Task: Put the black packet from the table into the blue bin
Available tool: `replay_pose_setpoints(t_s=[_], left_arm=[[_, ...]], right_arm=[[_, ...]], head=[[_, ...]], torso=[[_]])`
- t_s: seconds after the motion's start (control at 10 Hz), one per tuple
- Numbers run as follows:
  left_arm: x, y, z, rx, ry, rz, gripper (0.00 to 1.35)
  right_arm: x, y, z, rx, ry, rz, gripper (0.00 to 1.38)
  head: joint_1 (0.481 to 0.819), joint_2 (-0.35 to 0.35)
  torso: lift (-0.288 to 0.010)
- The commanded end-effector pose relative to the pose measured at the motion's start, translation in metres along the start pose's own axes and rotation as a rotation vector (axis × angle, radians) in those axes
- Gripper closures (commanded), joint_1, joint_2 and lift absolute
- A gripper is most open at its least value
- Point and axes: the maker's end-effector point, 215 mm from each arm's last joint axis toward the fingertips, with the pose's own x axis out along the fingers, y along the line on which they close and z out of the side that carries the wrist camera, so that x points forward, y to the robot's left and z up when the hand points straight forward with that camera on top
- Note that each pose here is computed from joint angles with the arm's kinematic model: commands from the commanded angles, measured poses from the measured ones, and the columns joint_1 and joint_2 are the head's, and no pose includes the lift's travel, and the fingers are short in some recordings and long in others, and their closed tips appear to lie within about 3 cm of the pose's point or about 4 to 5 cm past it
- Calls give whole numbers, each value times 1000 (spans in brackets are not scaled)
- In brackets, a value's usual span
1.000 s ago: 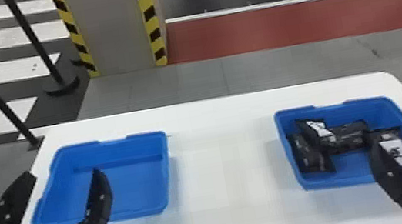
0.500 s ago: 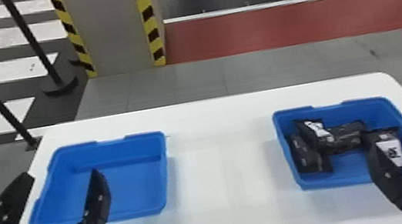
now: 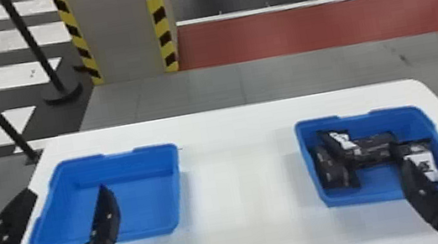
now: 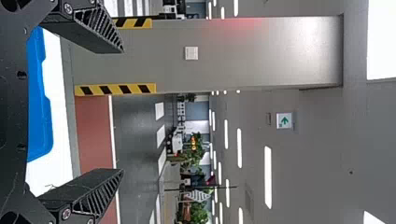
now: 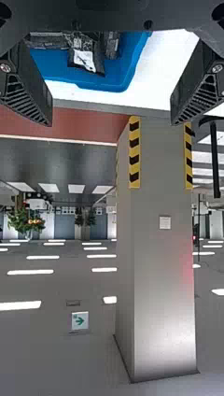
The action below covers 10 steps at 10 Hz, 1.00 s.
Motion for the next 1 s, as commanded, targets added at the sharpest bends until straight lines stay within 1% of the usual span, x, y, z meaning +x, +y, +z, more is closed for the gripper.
replay_pose_setpoints(t_s=[0.0,0.9], left_arm=[[0,-1,-1,-1,3,-3,116],[0,0,-2,2,8,-2,116]], right_arm=[[0,-1,-2,1,3,-3,82],[1,-1,-5,-8,16,-8,84]], head=[[695,20],[695,17]], torso=[[-110],[-110]])
